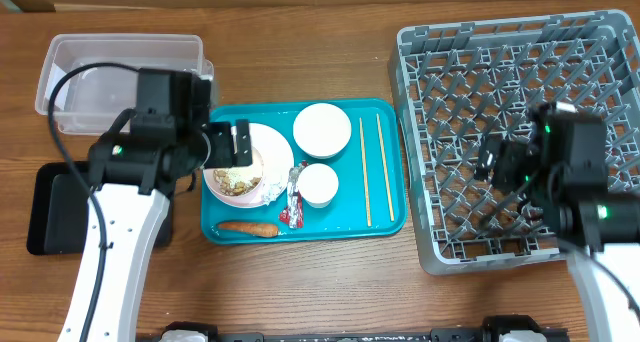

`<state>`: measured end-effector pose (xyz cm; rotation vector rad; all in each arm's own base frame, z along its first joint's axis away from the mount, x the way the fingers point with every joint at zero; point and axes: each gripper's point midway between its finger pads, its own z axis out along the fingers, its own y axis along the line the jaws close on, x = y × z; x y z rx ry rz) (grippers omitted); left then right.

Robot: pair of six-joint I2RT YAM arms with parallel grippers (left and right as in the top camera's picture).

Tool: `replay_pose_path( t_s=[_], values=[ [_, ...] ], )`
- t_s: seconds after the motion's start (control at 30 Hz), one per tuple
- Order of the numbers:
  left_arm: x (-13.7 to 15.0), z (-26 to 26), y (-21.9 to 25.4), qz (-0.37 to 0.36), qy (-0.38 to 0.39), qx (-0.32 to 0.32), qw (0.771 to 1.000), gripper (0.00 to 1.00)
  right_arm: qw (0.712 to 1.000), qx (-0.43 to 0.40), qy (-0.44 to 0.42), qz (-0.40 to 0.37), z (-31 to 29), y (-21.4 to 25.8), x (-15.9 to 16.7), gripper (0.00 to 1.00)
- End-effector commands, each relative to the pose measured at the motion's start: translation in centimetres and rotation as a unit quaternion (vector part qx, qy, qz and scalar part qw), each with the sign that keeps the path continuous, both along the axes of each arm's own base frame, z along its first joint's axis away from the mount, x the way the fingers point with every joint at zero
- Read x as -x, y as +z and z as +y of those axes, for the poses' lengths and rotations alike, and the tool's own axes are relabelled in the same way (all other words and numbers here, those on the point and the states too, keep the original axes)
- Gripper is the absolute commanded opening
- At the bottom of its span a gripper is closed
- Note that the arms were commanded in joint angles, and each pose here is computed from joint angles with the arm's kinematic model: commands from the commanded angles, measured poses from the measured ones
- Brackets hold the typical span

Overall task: Sort waste into correct bins and load items into the dishwasher
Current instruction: 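Reach the left gripper down to the small white paper cup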

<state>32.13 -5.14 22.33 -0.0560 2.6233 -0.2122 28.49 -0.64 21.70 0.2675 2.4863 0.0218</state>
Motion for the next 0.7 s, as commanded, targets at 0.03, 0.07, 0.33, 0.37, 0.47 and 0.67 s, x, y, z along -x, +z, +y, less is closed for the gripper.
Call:
replay_pose_path(
  t_s=[0.03, 0.07, 0.33, 0.37, 0.47, 0.67],
  values=[
    [-1.5, -3.2, 0.7, -0.003, -0.018, 0.075, 0.997, 1.0, 0.999, -0.001, 0.003, 0.034, 0.0, -0.8, -1.1, 1.0],
    [-1.8, -3.9, 0.8, 0.0, -0.019, 0.099, 0.995, 1.0, 0.999, -0.001, 0.003, 0.04, 0.0, -1.1, -1.2, 1.0],
    [-1.8, -8.7, -4.7, 0.088, -0.069, 0.091, 0.99, 0.85, 0.998, 0.003, 0.001, 0.056, -0.2, -2.0, -1.6, 1.0],
    [-1.6, -9.5, -5.7, 0.101, -0.079, 0.08, 0.989, 0.84, 0.998, 0.005, -0.001, 0.056, -0.2, -2.0, -1.6, 1.0],
    [-0.9, -11.4, -8.1, 0.13, -0.104, 0.049, 0.985, 0.82, 0.998, 0.009, -0.004, 0.059, -0.4, -2.1, -1.4, 1.0],
    [0.9, -12.6, -12.4, 0.192, -0.125, -0.017, 0.973, 0.68, 0.998, 0.008, -0.005, 0.068, -0.4, -2.3, -1.1, 1.0]
  ],
)
